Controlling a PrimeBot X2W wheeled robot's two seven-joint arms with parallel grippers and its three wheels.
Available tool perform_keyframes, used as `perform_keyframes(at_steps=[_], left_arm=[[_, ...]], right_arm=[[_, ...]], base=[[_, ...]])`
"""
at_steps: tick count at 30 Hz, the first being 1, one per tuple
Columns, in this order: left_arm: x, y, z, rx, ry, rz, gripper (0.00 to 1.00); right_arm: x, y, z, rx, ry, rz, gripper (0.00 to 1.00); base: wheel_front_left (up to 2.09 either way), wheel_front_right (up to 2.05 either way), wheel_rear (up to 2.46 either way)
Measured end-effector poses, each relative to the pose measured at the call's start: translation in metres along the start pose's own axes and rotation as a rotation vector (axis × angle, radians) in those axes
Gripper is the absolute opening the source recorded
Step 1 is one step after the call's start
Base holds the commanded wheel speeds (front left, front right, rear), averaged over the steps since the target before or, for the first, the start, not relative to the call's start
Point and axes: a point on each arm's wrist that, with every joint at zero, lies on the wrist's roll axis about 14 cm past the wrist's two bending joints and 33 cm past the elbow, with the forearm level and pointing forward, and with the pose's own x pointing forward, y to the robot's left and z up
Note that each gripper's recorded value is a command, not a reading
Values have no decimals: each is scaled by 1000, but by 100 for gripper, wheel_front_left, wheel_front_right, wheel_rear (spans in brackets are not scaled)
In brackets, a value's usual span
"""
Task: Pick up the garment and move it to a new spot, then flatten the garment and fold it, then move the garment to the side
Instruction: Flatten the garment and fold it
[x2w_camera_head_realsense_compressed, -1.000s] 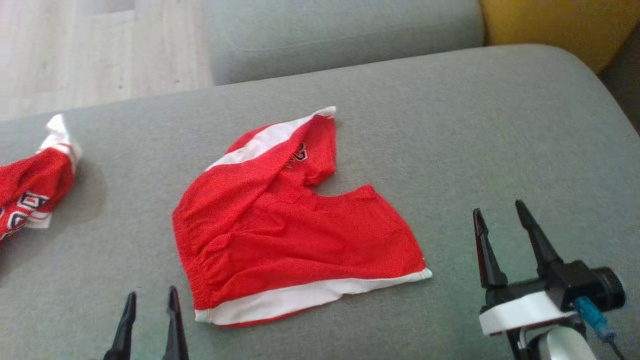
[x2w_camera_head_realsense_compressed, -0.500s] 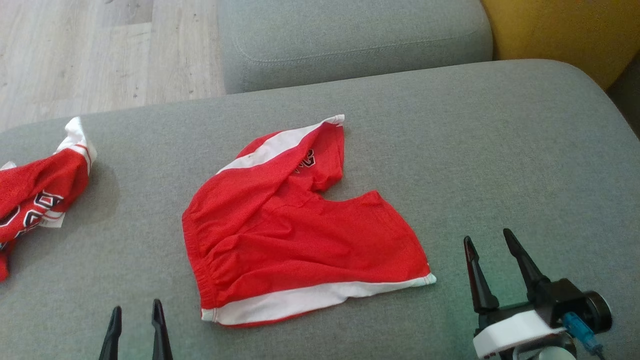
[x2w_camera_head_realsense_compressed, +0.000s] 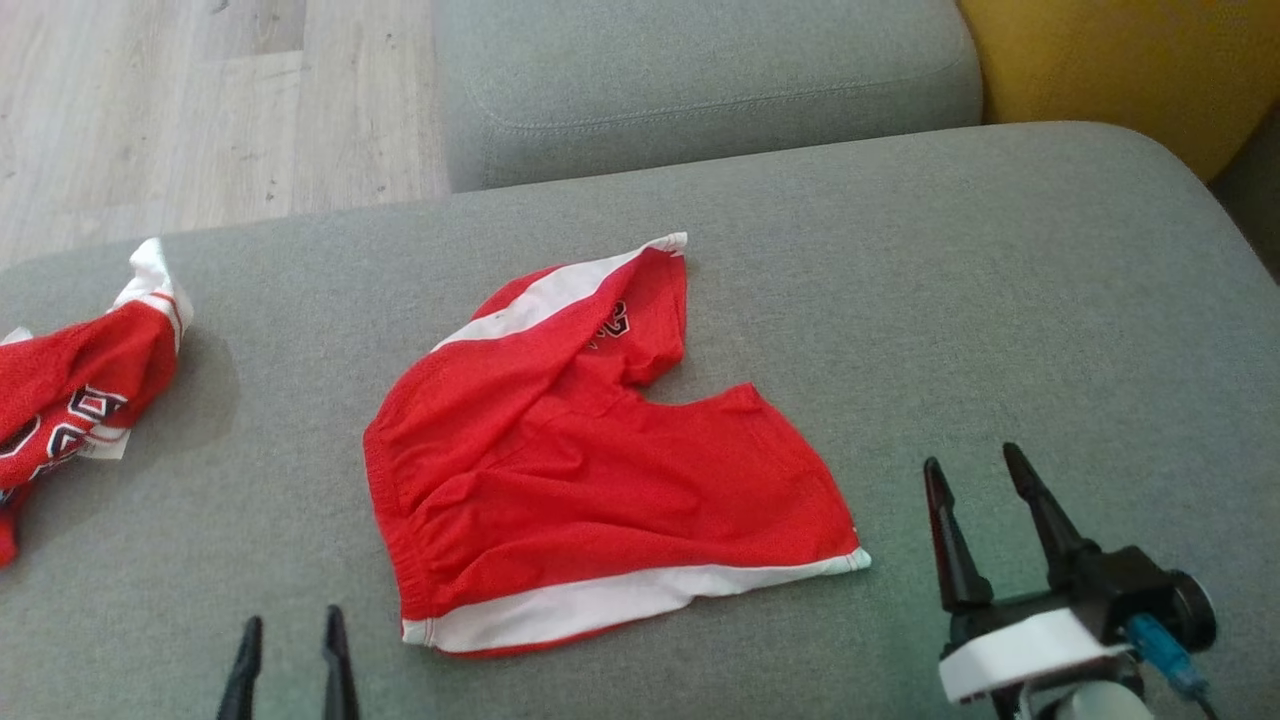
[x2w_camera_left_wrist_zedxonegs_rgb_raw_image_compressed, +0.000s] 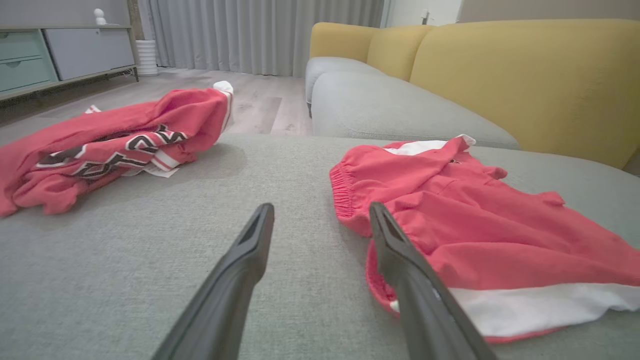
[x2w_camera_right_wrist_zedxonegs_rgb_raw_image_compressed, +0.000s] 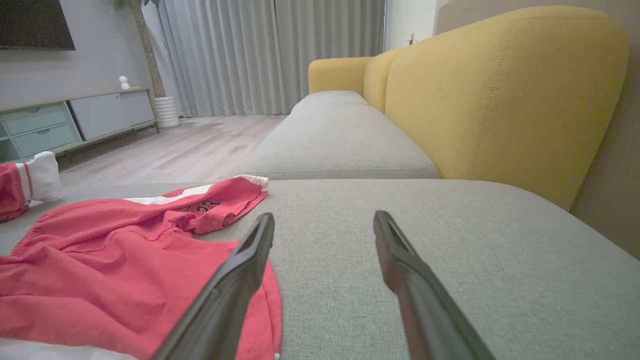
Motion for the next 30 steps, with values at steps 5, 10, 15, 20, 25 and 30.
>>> perform_keyframes(at_steps=[5, 10, 15, 20, 25, 30], left_arm=[[1, -31, -10, 13, 139, -109, 100], [-11, -41, -31, 15, 304, -164, 100], [-16, -40, -45, -2, 386, -166, 100], [-15, -40, -50, -12, 408, -169, 100], [-14, -40, -56, -18, 423, -169, 100], [-10, -47, -57, -31, 419, -198, 100]], right_arm=[[2, 41, -30, -29, 182, 131, 100], [-14, 56, -74, -59, 438, 184, 100], [-19, 46, -90, -91, 536, 162, 100], [-19, 32, -94, -98, 551, 121, 100], [-18, 24, -97, -101, 564, 97, 100], [-9, 26, -94, -91, 548, 105, 100]], base=[[0, 0, 0], [0, 0, 0], [0, 0, 0], [0, 0, 0], [0, 0, 0], [0, 0, 0]])
